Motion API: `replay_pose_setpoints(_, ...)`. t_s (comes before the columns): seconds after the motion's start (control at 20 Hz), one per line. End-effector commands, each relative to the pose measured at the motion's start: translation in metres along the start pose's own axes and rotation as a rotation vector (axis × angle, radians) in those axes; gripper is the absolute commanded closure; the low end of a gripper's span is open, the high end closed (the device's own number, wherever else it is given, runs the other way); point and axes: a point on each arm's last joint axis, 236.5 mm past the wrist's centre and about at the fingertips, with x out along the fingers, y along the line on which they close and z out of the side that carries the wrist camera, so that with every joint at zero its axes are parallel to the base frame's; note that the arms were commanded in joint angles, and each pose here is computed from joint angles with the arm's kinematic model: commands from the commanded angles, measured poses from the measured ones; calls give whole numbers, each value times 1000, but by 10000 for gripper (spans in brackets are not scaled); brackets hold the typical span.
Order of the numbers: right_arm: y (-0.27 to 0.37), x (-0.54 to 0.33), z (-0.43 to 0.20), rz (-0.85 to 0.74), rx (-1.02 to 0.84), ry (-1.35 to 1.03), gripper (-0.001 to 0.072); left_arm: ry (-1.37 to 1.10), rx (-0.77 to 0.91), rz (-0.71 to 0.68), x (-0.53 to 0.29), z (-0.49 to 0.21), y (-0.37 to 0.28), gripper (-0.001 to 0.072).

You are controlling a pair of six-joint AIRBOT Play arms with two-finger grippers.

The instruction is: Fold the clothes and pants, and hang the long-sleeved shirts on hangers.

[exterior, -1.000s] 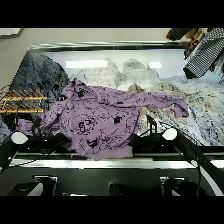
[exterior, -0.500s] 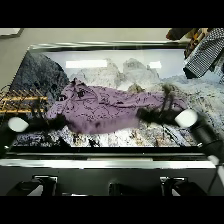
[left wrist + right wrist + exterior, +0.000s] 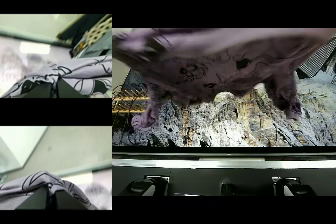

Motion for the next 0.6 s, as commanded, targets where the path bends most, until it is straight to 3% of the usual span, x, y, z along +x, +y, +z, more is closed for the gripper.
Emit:
replay_pose_setpoints(0.0,45,-101,64,24,-115,-240,663,-158,87,-71,-81,37,-56,681)
replay_pose_setpoints(0.3,47,-137,64,-2,-90,-273,663,-128,30,53,-104,23,-34,681)
replay_pose_setpoints(0.55,-28,-30,-12,-179,-8,120,662,184,-99,171,1,-49,44,681)
